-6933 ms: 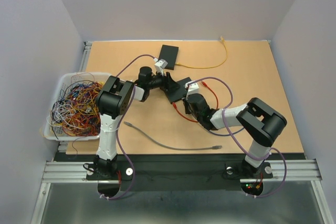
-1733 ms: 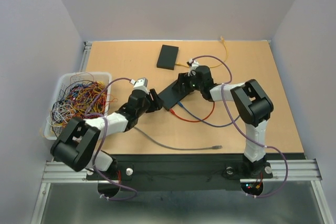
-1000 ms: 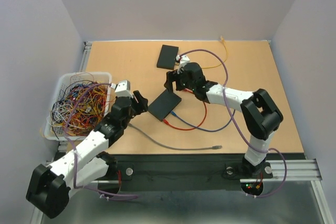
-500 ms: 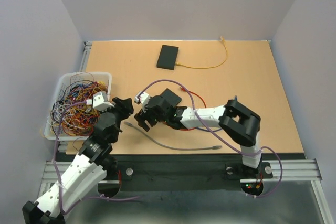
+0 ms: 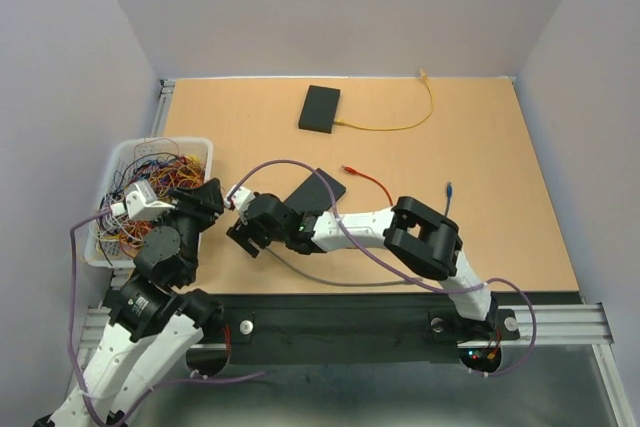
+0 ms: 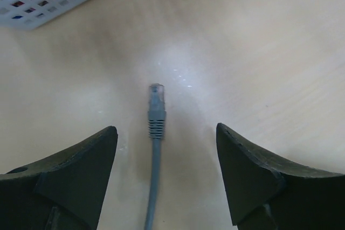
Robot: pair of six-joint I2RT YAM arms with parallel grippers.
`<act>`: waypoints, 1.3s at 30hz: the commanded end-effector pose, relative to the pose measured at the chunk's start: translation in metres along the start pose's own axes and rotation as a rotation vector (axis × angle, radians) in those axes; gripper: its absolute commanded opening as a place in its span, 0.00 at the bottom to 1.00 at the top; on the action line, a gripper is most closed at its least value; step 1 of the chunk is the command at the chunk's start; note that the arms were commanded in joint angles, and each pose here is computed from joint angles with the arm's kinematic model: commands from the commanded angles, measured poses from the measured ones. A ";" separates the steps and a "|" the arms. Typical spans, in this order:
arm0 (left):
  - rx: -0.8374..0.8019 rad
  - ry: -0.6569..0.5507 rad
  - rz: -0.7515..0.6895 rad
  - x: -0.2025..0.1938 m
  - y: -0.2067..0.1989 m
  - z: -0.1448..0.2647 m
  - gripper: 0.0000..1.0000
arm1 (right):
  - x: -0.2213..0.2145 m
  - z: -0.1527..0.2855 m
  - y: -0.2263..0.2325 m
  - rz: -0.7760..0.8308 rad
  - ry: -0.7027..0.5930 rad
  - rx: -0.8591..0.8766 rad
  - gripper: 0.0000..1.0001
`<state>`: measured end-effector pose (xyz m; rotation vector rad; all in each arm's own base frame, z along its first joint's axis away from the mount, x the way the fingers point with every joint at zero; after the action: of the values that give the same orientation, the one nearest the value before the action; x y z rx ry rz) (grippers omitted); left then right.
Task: Insert the plug into the switch port
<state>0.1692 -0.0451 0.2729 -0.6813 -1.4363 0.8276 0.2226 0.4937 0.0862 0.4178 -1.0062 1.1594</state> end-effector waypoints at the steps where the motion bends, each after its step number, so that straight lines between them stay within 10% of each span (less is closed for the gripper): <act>1: 0.037 0.009 -0.081 0.020 -0.019 0.004 0.63 | 0.014 -0.006 0.005 0.022 -0.022 -0.028 0.79; 24: -0.033 0.016 -0.130 0.029 -0.022 0.017 0.64 | -0.004 -0.026 0.008 0.079 0.064 -0.100 0.55; 39: -0.046 0.052 -0.165 0.022 -0.024 0.014 0.65 | 0.013 0.002 0.012 0.062 -0.030 -0.053 0.03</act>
<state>0.1515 -0.0365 0.3048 -0.6146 -1.4468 0.6897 0.2231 0.5055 0.0633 0.2981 -1.0146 1.1811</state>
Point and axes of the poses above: each gripper's point midway between its finger pads, its own z axis back along the fingers, its own y axis along the line the jaws close on, x = y × z, the point moved 5 cm from there along z, back along the fingers, and after that the axes turned 13 degrees about z, right-handed, at the moved point
